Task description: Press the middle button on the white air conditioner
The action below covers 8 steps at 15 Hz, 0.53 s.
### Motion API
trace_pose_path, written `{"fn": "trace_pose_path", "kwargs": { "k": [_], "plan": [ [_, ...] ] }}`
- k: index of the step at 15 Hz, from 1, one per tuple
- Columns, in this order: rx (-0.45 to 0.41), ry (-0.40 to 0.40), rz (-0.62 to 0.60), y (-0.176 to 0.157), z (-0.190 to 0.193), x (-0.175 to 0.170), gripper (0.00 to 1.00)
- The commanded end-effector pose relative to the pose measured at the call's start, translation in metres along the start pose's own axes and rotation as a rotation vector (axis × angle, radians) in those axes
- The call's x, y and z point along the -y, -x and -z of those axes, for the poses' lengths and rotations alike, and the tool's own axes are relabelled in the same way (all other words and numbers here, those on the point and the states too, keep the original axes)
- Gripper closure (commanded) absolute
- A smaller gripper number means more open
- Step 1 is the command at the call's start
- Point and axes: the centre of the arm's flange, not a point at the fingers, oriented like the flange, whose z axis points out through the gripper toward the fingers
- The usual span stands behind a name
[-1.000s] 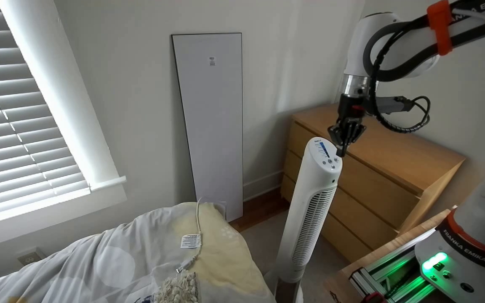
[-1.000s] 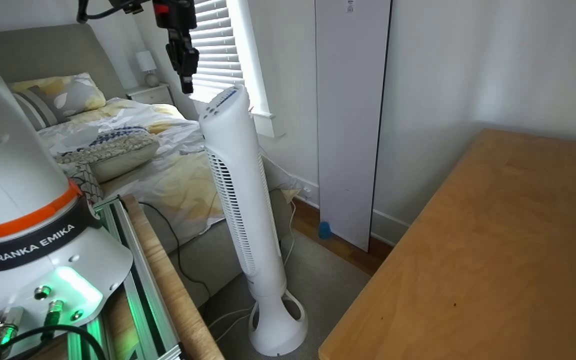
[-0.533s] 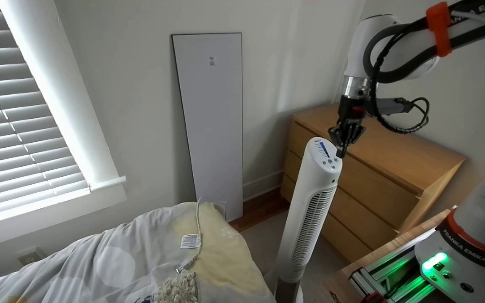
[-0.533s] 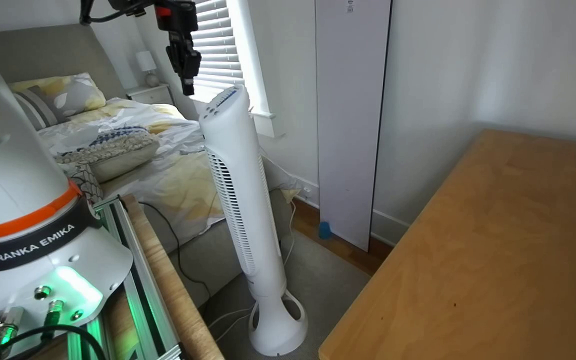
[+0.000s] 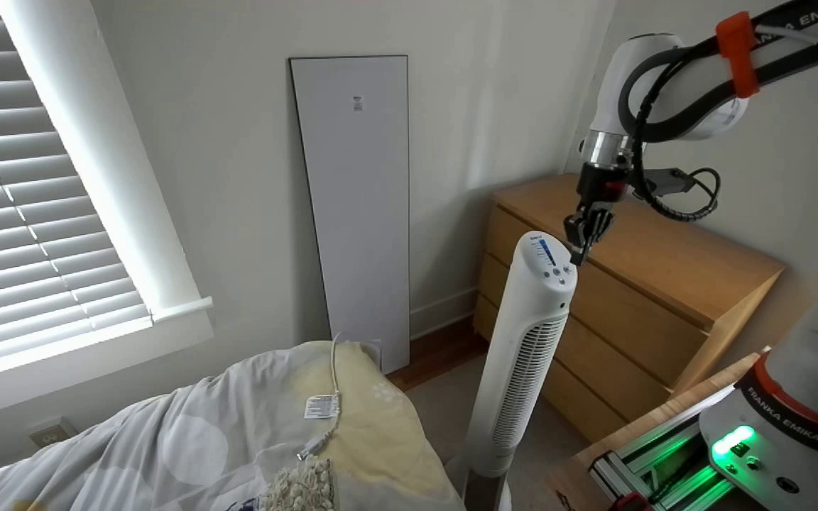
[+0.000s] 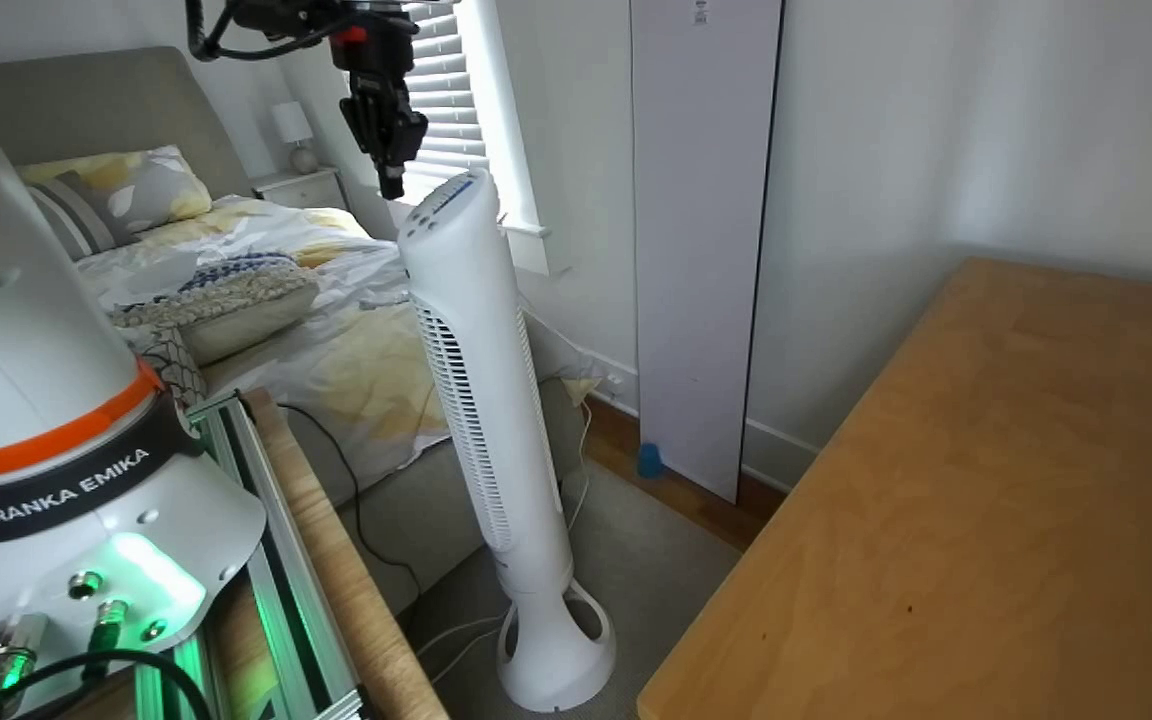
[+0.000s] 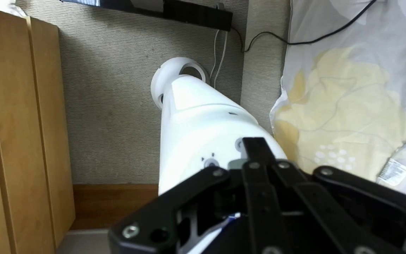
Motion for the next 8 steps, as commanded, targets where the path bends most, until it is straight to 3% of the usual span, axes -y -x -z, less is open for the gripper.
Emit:
{"fn": "trace_pose_path", "kwargs": {
  "k": [1,8],
  "plan": [
    [-0.007,-0.031,0.070,0.004,-0.015,-0.009,1.00],
    [-0.033,-0.070,0.132,-0.008,-0.025,-0.009,1.00]
  ]
}}
